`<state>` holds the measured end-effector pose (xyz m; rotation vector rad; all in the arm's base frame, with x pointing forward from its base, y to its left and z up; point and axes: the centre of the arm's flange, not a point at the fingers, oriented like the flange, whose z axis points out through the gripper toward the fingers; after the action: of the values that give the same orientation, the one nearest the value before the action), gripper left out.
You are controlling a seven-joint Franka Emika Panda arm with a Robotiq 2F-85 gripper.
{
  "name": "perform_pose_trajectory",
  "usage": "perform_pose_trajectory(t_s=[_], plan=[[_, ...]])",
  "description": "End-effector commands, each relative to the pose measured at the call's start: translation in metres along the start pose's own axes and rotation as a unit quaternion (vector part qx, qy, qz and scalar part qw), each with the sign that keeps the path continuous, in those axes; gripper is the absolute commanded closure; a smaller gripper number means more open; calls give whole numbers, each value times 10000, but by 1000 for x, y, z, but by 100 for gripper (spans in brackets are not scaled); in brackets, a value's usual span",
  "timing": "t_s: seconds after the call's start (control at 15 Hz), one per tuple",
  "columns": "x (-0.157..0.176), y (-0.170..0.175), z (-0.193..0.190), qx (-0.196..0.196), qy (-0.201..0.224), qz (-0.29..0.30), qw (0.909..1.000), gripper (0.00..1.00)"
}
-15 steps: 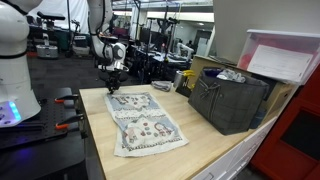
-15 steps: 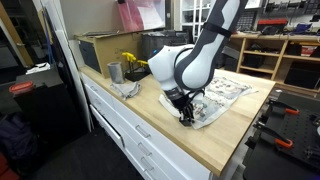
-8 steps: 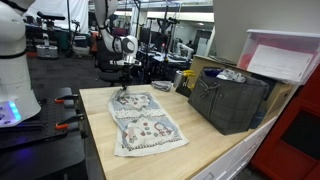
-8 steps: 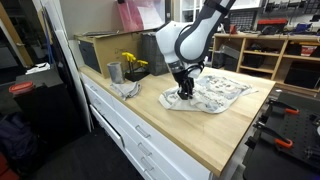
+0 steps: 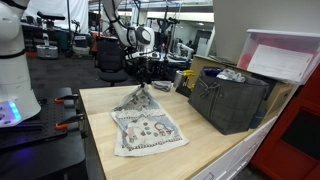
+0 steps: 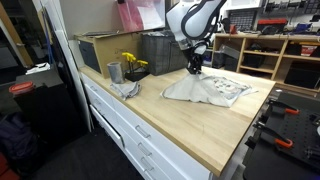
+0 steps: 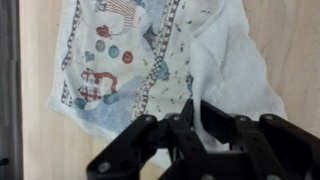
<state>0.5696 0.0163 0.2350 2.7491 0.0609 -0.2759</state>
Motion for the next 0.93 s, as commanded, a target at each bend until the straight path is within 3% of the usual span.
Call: perform_pose_trajectory(t_s=[0.0,0.33,0.87], plan=[[8,52,-5,-139,-208,503,9984,97],[-2,118,12,8,-479,1402,9890,97],[-31,179,50,-113,-843,2505,9644,97]])
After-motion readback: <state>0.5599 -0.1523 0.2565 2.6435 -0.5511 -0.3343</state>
